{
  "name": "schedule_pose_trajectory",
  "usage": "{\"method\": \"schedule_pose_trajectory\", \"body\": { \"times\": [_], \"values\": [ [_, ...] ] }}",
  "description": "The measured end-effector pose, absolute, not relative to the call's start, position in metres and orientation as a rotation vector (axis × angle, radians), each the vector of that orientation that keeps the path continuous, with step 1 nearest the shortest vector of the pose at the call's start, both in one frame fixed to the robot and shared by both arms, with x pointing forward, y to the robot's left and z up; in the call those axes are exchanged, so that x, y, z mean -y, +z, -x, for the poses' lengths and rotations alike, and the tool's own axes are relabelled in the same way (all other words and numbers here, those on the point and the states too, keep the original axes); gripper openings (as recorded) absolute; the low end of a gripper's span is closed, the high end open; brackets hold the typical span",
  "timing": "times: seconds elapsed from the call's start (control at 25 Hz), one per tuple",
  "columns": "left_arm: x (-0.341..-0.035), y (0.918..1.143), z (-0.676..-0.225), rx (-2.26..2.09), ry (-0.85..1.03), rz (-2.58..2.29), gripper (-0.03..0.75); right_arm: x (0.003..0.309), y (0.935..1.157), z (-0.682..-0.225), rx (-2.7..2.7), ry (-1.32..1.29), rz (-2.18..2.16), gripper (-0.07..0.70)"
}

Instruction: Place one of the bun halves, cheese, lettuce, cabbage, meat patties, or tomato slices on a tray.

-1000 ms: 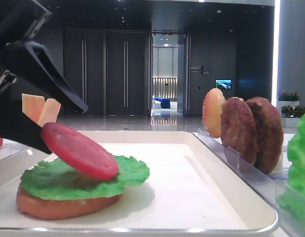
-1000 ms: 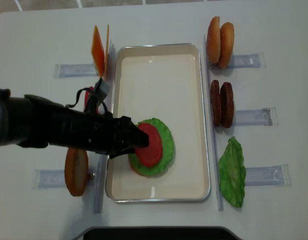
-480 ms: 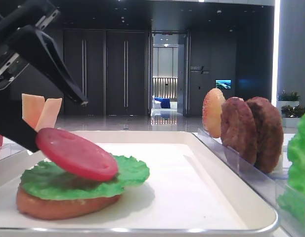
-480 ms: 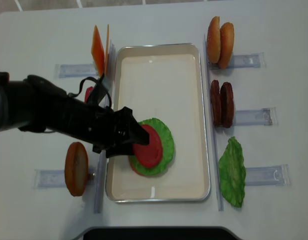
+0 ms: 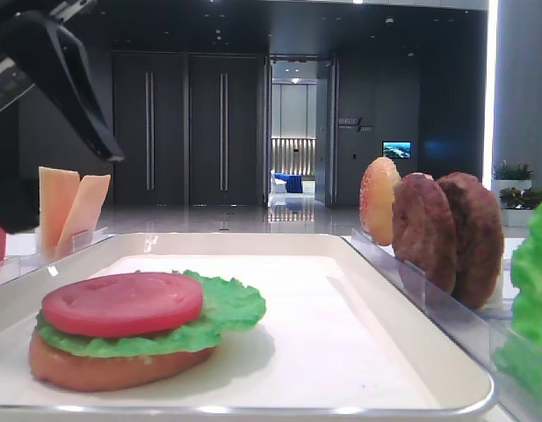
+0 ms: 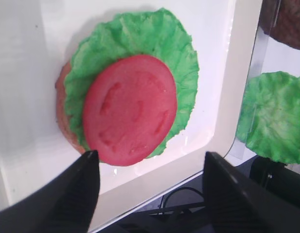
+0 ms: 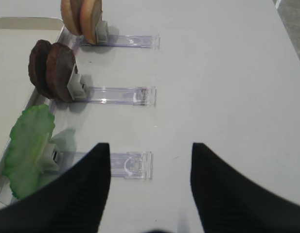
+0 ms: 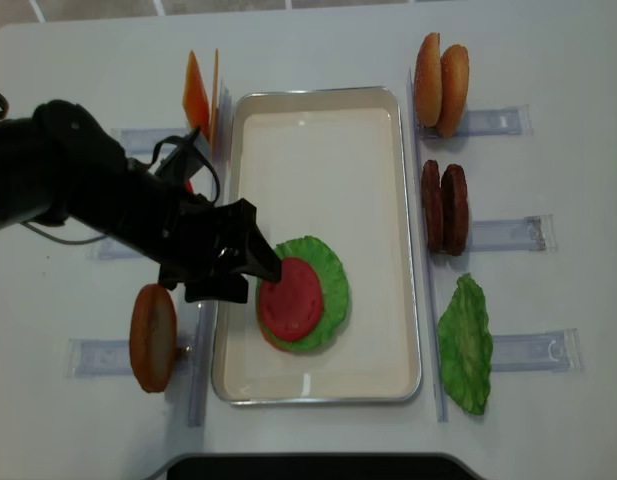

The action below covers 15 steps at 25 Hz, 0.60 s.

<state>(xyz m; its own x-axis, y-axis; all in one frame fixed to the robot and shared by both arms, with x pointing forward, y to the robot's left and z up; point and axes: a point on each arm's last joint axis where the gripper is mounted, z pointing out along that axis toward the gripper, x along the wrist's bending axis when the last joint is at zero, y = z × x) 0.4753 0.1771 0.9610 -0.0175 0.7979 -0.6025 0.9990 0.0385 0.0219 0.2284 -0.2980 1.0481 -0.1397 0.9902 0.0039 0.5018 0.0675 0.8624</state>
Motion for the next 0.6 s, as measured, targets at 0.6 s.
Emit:
{"method": "schedule_pose_trajectory", "body": {
  "times": [0.6],
  "values": [
    [-0.207, 1.045, -0.498, -1.861, -0.105, -2.2, 0.415, 0.298, 1.048, -0.228, -1.716, 0.986, -1.494, 0.36]
  ]
}}
